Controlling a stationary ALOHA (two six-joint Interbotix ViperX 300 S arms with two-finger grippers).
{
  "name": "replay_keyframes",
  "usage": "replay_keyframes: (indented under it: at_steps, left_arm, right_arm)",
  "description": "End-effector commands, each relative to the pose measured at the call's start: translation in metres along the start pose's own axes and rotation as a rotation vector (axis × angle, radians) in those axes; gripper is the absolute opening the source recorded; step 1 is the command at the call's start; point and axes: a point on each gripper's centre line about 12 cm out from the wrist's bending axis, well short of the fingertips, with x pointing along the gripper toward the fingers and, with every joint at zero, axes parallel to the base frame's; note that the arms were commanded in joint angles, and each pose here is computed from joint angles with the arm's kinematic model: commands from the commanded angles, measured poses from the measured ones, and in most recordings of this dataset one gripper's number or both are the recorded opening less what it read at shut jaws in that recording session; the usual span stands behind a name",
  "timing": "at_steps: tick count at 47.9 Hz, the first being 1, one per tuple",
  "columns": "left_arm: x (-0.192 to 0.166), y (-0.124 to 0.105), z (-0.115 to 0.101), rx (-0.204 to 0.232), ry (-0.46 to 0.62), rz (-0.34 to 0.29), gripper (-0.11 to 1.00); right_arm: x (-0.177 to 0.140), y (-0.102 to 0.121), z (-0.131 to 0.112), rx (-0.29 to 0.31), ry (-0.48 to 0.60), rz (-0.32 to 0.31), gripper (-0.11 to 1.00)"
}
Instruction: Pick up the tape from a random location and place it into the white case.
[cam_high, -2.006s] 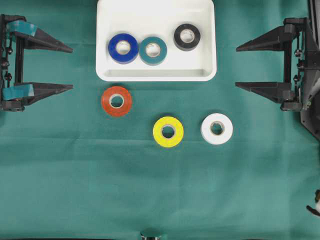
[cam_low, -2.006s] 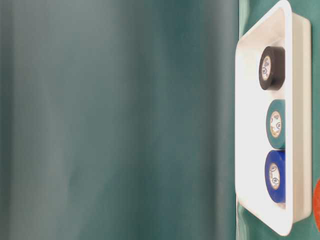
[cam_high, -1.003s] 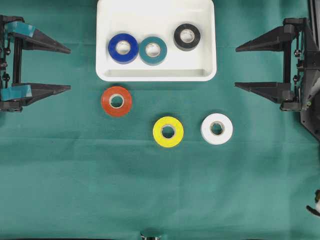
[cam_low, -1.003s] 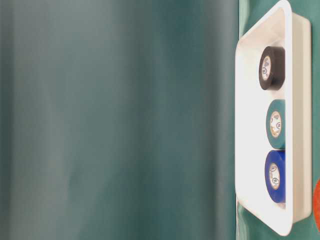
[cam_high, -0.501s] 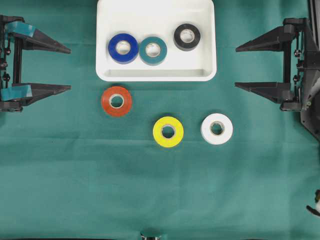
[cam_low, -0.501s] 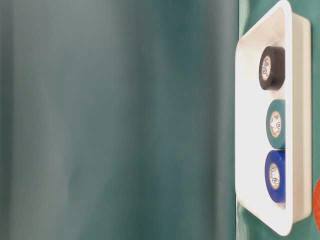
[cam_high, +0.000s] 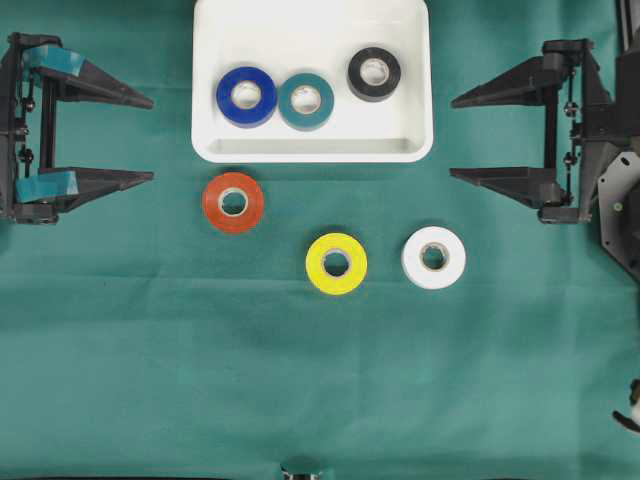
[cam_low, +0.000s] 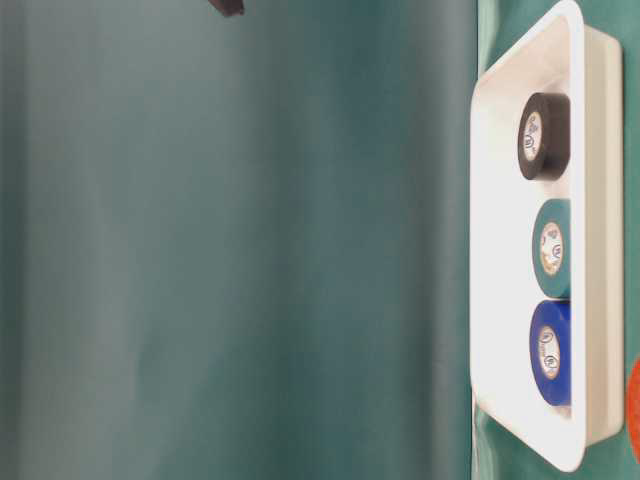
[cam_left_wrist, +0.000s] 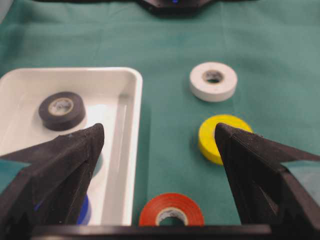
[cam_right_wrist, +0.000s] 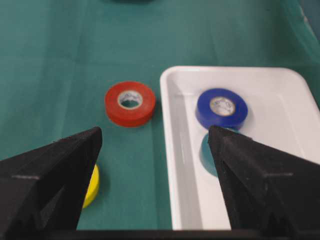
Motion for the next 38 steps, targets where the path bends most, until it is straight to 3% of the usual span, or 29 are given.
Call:
replay_keyframes:
  at_steps: [1, 38]
  left_arm:
    - [0.0004, 0.0001, 0.0117, -0.003, -0.034, 0.000, 1.00]
    - [-0.0055, -0.0045, 0.0132, 0.001, -0.047, -0.019, 1.00]
  right_arm:
    - [0.0017, 0.0015, 0.0134, -0.004, -0.035, 0.005, 0.82]
    - [0.0006, 0.0013, 0.0171, -0.009, -0.030, 0.000, 0.82]
